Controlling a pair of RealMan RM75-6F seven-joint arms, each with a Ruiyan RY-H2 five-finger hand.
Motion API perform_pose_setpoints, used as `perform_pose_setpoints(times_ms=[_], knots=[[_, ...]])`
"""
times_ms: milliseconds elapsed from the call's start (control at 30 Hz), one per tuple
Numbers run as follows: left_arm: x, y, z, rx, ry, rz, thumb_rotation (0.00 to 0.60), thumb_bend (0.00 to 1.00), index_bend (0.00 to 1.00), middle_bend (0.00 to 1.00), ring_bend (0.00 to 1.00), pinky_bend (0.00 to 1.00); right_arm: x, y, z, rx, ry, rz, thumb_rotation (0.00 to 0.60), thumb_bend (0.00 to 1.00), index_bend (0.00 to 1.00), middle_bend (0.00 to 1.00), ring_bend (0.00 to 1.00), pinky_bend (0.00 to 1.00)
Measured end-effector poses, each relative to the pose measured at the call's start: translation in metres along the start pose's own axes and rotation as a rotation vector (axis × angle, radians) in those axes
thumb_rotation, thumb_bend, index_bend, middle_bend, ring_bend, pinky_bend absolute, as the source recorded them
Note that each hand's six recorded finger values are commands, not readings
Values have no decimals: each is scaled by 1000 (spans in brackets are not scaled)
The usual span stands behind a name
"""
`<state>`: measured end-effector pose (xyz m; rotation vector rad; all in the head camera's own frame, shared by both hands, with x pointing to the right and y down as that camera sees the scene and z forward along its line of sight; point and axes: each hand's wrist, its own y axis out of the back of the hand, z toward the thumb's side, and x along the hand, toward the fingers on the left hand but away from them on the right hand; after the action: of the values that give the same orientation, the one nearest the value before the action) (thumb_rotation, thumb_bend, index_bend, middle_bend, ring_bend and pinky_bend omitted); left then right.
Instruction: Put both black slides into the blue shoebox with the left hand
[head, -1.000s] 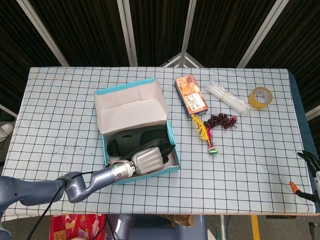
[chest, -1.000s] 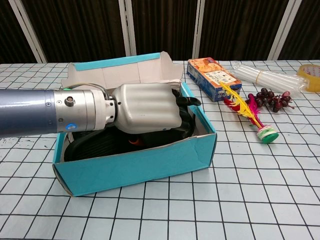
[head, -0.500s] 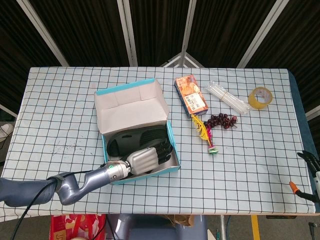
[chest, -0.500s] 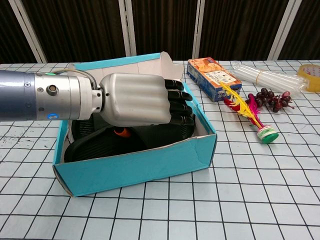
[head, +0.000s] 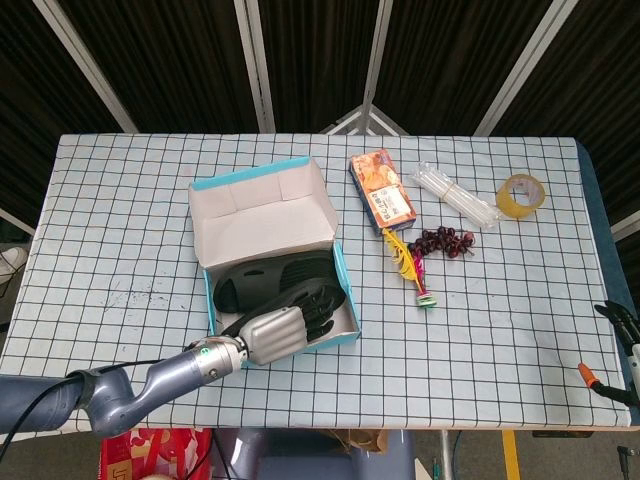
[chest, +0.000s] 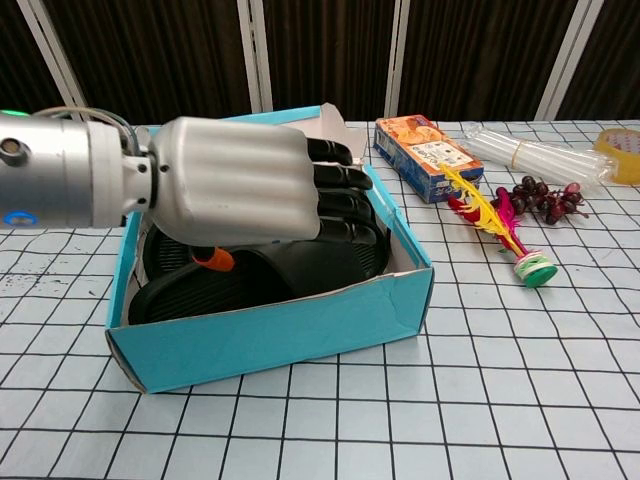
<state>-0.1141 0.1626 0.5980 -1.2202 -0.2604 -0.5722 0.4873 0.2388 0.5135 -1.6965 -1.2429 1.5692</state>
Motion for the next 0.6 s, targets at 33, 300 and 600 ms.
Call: perform_pose_setpoints(times_ms=[33, 300, 600], knots=[[-4, 4, -3, -13, 11, 5, 587, 145, 150, 166, 57, 206, 0, 0, 0, 0, 1, 1, 600, 309, 148, 113, 181, 141], [-58, 29, -46, -260, 249, 114, 600, 265, 319, 297, 191, 279, 3, 3, 2, 0, 8, -9, 600, 309, 148, 113, 181, 141], [-204, -20, -65, -686, 783, 27, 600, 265, 257, 155, 141, 277, 7, 3, 13, 21, 70, 0, 600, 308, 149, 113, 181, 141]])
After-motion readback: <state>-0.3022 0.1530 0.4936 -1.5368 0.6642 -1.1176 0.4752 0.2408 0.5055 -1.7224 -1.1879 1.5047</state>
